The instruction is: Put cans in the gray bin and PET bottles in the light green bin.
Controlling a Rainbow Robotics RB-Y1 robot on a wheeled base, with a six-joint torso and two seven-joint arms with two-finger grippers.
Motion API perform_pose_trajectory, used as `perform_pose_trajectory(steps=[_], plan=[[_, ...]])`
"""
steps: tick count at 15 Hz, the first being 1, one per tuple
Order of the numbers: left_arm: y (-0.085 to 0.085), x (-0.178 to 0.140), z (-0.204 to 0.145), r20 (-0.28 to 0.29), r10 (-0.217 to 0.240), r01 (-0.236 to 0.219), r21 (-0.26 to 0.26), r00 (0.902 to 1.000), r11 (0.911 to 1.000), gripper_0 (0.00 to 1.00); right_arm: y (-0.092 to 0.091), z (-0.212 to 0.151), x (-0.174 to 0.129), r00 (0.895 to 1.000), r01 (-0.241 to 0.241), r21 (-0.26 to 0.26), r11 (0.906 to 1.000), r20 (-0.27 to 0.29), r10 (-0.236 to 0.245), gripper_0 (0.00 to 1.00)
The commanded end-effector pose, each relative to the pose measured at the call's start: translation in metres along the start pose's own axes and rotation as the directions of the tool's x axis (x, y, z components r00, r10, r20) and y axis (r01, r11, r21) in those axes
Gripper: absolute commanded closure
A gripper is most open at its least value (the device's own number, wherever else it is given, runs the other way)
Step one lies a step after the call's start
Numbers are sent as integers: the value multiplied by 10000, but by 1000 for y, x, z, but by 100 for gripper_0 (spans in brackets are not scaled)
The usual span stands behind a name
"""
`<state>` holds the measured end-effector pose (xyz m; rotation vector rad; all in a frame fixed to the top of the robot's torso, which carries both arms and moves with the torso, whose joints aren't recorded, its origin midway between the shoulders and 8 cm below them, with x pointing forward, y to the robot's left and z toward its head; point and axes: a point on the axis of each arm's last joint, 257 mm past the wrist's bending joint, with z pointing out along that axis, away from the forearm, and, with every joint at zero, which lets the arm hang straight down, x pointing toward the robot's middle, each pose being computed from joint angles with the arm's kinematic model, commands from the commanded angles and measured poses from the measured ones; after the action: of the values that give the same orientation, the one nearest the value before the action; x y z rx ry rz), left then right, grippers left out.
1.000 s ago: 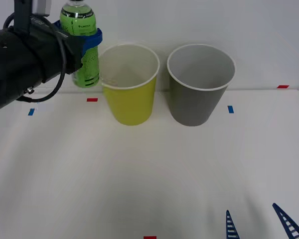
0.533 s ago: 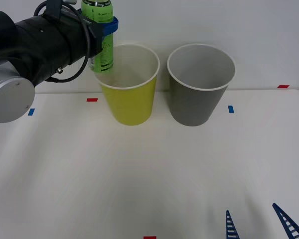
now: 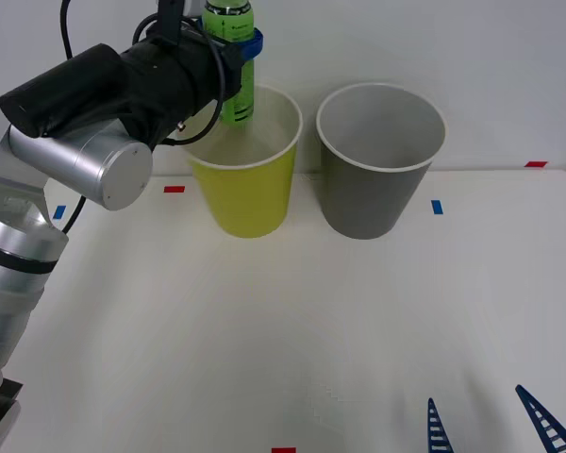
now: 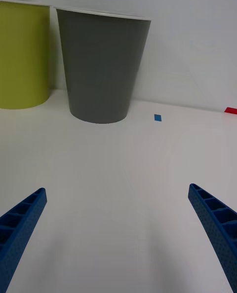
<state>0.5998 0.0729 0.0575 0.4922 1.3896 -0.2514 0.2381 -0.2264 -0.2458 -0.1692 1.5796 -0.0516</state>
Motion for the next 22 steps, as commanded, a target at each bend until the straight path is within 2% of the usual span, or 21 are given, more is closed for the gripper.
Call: perform_pose_trajectory(steps=[1, 2, 5, 6, 7, 10, 12, 15, 19, 22], plan=[[3, -2, 3, 77, 426, -425, -216, 9991, 9989, 100, 0, 0, 0, 10000, 0, 0, 10000, 0, 0, 0], [3, -4, 4, 95, 562, -558, -315, 9984, 9979, 100, 0, 0, 0, 10000, 0, 0, 10000, 0, 0, 0], [-3, -4, 7, 148, 379, -375, -259, 9992, 9990, 100, 0, 0, 0, 10000, 0, 0, 10000, 0, 0, 0], [-7, -2, 7, 120, 314, -312, -174, 9994, 9994, 73, 0, 0, 0, 10000, 0, 0, 10000, 0, 0, 0], [-12, 0, 7, 65, 235, -235, -74, 9997, 9997, 0, 0, 0, 0, 10000, 0, 0, 10000, 0, 0, 0], [-7, 0, 5, 49, 196, -195, -102, 9998, 9998, 0, 0, 0, 0, 10000, 0, 0, 10000, 0, 0, 0], [-8, 4, -14, 27, 45, -46, 150, 10000, 9999, 0, 0, 0, 0, 10000, 0, 0, 10000, 0, 0, 0], [-8, 20, -77, 3, 220, -220, 109, 9998, 9997, 0, 0, 0, 0, 10000, 0, 0, 10000, 0, 0, 0], [-14, 58, -173, -614, -321, 299, -369, 9976, 9989, 0, 0, 0, 0, 10000, 0, 0, 10000, 0, 0, 0], [-25, 80, -219, -1227, -765, 693, -622, 9895, 9957, 0, 0, 0, 0, 10000, 0, 0, 10000, 0, 0, 0]])
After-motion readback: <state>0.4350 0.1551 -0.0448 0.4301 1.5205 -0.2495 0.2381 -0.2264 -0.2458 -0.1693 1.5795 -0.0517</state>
